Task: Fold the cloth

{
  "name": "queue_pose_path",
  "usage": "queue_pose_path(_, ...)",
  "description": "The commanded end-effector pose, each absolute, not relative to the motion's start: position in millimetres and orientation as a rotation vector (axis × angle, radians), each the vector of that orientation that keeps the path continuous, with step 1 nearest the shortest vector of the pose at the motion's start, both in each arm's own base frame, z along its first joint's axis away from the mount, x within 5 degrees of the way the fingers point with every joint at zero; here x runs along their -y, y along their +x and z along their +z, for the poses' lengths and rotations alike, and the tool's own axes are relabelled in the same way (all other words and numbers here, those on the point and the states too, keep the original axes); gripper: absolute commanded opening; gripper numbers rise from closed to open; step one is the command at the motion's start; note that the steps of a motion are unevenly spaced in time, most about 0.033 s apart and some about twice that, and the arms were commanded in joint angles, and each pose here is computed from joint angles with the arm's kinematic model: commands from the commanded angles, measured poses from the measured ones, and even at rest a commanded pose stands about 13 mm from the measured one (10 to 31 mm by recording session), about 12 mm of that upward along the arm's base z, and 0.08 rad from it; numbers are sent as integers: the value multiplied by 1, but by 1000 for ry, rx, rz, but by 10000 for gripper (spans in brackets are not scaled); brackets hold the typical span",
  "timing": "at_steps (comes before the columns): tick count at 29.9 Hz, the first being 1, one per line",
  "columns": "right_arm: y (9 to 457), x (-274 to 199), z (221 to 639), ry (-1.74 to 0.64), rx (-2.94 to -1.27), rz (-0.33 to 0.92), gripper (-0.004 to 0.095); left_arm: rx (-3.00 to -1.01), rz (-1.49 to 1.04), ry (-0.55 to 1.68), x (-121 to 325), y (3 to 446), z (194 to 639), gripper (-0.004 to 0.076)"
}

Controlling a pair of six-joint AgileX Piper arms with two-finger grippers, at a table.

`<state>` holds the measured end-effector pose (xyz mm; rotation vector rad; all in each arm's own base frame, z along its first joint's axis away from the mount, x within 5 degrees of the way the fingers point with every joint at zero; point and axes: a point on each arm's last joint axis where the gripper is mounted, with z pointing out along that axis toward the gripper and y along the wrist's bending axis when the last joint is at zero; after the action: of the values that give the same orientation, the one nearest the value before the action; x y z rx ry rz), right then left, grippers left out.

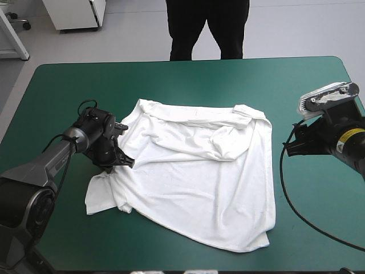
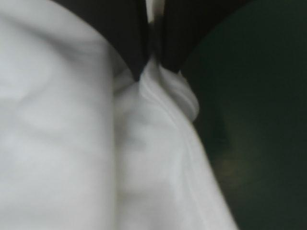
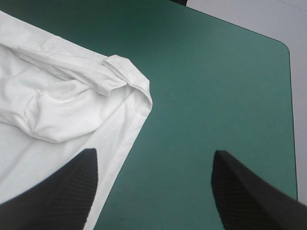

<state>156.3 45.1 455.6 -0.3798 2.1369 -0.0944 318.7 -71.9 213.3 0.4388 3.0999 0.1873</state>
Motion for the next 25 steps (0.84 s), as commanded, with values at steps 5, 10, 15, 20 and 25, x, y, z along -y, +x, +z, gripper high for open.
queue_pose_path(5, 154, -44, 468, -376, -2051, -93, 621, -2985, 426, 146, -1, 331, 252, -9)
queue_pose_path(10, 156, -48, 466, -382, -2069, -51, 621, -2864, 452, -68, -52, 345, 287, -9)
queue_pose_path(15, 161, -56, 461, -389, -2103, 15, 621, -2685, 512, -224, -97, 359, 326, -9)
queue_pose_path(20, 166, -62, 457, -414, -2124, 58, 607, -2588, 521, -330, -126, 374, 348, -9)
queue_pose_path(25, 171, -68, 454, -459, -2131, 73, 538, -2523, 532, -317, -133, 397, 353, -9)
